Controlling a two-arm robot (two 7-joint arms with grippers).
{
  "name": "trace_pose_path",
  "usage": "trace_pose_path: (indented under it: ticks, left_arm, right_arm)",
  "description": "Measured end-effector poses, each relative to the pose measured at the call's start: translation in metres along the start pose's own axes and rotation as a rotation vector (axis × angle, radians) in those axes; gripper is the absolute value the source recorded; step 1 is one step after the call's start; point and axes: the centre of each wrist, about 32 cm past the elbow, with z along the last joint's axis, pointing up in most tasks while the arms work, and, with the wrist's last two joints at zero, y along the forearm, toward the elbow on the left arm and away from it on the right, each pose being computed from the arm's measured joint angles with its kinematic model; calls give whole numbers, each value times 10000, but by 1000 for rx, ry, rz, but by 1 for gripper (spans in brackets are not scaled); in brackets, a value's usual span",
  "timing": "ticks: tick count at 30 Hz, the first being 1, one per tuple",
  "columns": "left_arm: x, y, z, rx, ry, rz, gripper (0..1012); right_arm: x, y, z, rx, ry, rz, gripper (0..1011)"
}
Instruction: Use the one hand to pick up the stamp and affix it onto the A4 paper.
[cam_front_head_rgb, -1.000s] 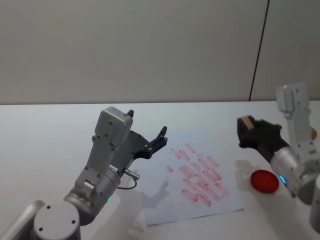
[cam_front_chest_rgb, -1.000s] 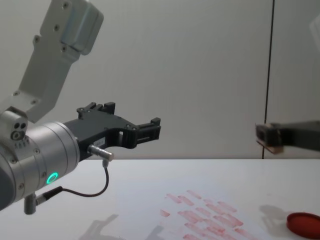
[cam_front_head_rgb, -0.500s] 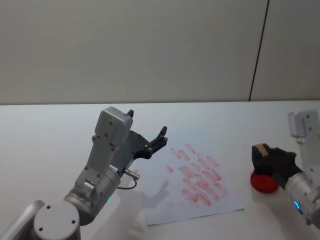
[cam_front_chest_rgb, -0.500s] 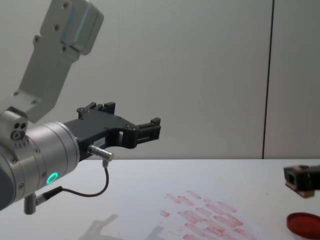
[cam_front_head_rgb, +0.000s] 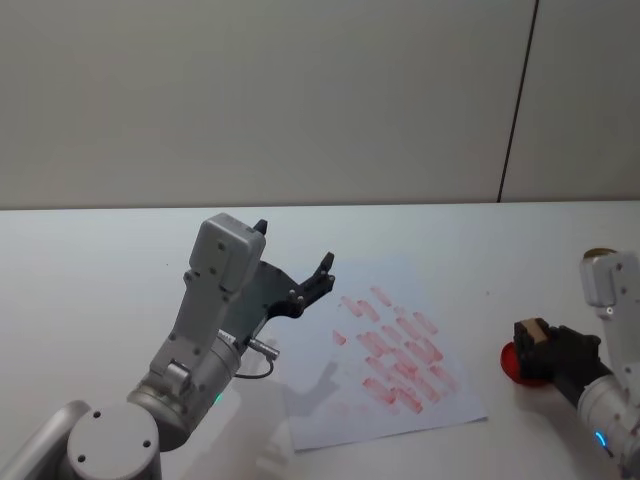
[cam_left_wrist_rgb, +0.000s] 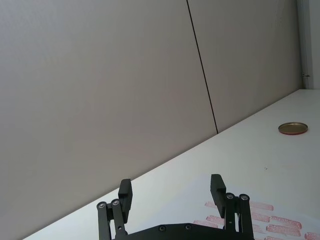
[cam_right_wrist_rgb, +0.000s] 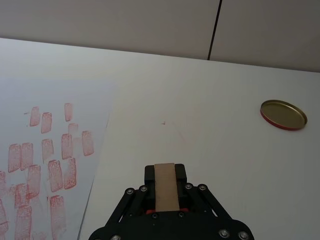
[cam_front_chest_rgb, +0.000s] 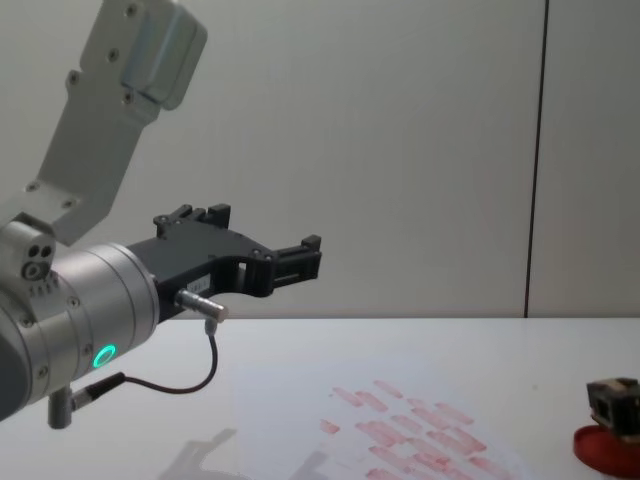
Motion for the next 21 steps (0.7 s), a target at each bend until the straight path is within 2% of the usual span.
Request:
trace_pose_path:
  ticks: [3, 4, 7, 10, 13, 16, 18, 21]
  left_arm:
    - [0, 0, 0, 0, 0, 0, 993]
    - [0, 0, 0, 0, 0, 0, 993]
    - [0, 0, 0, 0, 0, 0, 993]
    - [0, 0, 0, 0, 0, 0, 993]
    - [0, 0, 0, 0, 0, 0, 993]
    - [0, 0, 0, 0, 0, 0, 993]
    - [0, 0, 0, 0, 0, 0, 993]
    - [0, 0, 0, 0, 0, 0, 993]
  right_arm:
    - [5, 4, -28, -4, -2, 0, 232]
    - [7, 6, -35, -5, -2, 0, 289]
    - [12, 9, -52, -6, -3, 0, 347]
    - [19, 13, -76, -8, -4, 1, 493]
    - [23, 13, -87, -7, -4, 1, 553]
    - [26, 10, -96, 1, -6, 1, 673]
    - [29, 4, -103, 9, -7, 1, 709]
    - [32, -12, -99, 30, -11, 0, 816]
